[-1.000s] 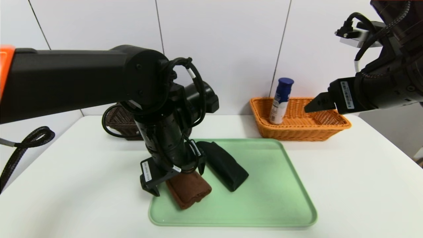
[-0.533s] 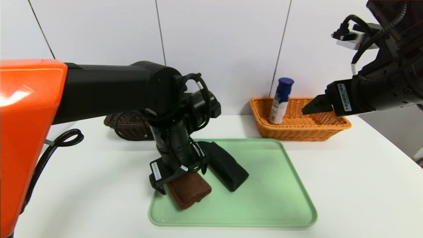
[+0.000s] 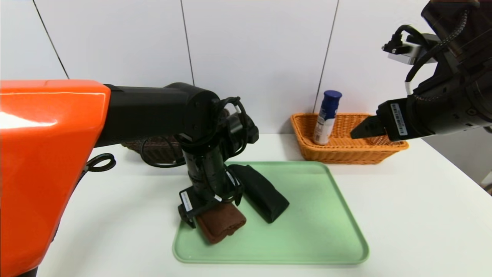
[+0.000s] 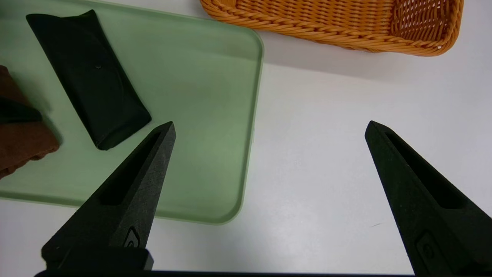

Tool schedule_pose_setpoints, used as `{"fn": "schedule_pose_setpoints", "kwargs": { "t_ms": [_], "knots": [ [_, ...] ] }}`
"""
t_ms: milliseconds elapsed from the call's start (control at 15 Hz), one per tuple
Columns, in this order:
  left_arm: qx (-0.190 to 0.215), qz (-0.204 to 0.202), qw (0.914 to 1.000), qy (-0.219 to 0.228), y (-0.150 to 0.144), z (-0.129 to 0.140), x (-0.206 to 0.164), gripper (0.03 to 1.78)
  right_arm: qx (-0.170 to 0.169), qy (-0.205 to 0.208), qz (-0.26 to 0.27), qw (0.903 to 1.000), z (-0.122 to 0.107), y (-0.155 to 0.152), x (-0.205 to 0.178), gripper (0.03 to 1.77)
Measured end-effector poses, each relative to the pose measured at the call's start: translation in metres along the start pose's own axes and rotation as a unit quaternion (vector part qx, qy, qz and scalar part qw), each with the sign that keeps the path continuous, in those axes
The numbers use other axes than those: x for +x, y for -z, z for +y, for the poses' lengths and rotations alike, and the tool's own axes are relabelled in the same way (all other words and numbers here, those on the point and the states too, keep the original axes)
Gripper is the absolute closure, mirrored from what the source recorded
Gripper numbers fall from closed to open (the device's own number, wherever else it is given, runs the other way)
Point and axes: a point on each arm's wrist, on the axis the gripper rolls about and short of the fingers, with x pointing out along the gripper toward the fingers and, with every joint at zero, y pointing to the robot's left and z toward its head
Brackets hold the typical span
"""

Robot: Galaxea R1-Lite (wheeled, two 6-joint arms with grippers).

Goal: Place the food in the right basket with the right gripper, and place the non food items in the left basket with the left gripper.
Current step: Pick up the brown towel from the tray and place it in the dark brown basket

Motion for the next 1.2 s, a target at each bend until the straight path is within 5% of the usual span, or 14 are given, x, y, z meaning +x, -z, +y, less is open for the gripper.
{"fn": "schedule_pose_setpoints", "kwargs": {
  "t_ms": [667,933,1200],
  "knots": [
    [-0.006,0.009,0.9997,-0.022,-0.008,0.0,0.017,0.12,-0.002,0.001,0.006,1.0,0.0,0.003,0.001,0.1],
    [-0.004,0.014,0.9996,-0.025,-0.008,0.0,0.021,0.76,-0.002,0.001,0.006,1.0,-0.001,0.005,-0.001,0.1],
    [0.017,0.018,0.9991,-0.035,-0.007,0.001,0.026,1.13,-0.002,0.0,0.005,1.0,-0.002,0.007,-0.003,0.1]
  ]
}}
